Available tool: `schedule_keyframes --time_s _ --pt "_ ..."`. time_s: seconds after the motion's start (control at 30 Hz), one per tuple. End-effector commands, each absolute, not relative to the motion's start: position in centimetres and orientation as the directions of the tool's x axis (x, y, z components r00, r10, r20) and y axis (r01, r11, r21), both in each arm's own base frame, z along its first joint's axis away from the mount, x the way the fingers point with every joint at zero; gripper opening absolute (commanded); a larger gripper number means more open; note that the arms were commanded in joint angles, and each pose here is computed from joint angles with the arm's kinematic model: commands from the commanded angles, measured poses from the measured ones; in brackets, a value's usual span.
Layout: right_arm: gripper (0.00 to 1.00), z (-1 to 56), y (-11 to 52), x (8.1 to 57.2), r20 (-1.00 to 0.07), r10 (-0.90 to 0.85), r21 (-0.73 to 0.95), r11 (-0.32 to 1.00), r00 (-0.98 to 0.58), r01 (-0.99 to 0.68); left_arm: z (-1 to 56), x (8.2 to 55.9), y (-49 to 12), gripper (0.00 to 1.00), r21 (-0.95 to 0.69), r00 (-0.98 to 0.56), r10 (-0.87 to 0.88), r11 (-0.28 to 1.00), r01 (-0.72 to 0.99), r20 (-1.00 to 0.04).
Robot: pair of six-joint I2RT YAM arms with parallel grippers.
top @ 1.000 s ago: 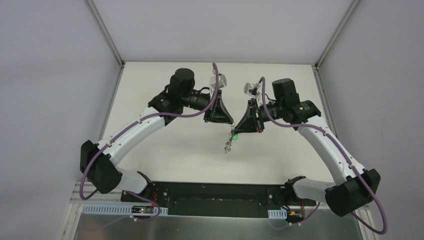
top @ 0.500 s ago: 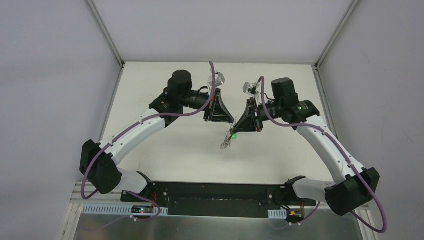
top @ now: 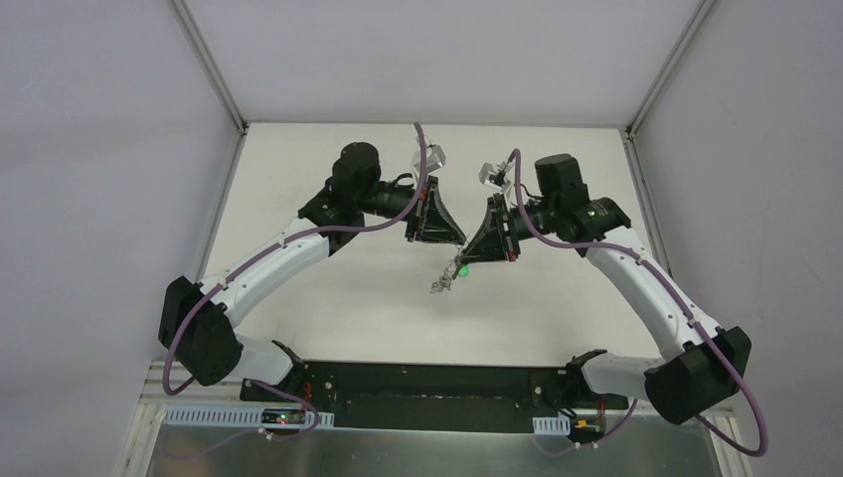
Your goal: Put the keys on the keyring
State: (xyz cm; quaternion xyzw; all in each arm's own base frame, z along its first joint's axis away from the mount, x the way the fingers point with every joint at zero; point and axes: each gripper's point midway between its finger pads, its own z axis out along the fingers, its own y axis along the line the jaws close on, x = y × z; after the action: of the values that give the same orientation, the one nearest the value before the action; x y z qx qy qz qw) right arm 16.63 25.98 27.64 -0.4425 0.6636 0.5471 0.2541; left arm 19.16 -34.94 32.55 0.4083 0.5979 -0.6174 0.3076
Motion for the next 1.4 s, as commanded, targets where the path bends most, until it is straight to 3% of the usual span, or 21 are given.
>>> schedule_keyframes --time_s 0.0,0.27,0.5,0.63,1.37 --pt "0.00 28.7 26.6 17.2 -0.844 -0.286 0.474 0.000 -0.454 -0.880 34.7 18.6 -34.5 0.00 -0.401 -0.397 0.055 -0.135 0.906 -0.916" --pt "0.01 28.9 26.5 17.8 -0.843 -0.277 0.470 0.039 -0.462 -0.882 34.4 19.0 -34.5 0.00 -0.398 -0.394 0.062 -0.103 0.911 -0.917" --pt "0.22 29.5 25.0 18.1 -0.868 -0.253 0.421 0.084 -0.427 -0.903 34.8 19.2 -34.4 0.00 -0.398 -0.394 0.058 -0.101 0.912 -0.917" --pt "0.29 30.6 24.0 18.0 -0.891 -0.245 0.368 0.101 -0.382 -0.924 35.1 19.1 -34.4 0.00 -0.398 -0.395 0.052 -0.107 0.911 -0.917" --pt "0.29 31.3 25.3 18.4 -0.890 -0.246 0.384 0.054 -0.384 -0.922 35.3 19.0 -34.4 0.00 -0.412 -0.410 0.038 -0.118 0.904 -0.911"
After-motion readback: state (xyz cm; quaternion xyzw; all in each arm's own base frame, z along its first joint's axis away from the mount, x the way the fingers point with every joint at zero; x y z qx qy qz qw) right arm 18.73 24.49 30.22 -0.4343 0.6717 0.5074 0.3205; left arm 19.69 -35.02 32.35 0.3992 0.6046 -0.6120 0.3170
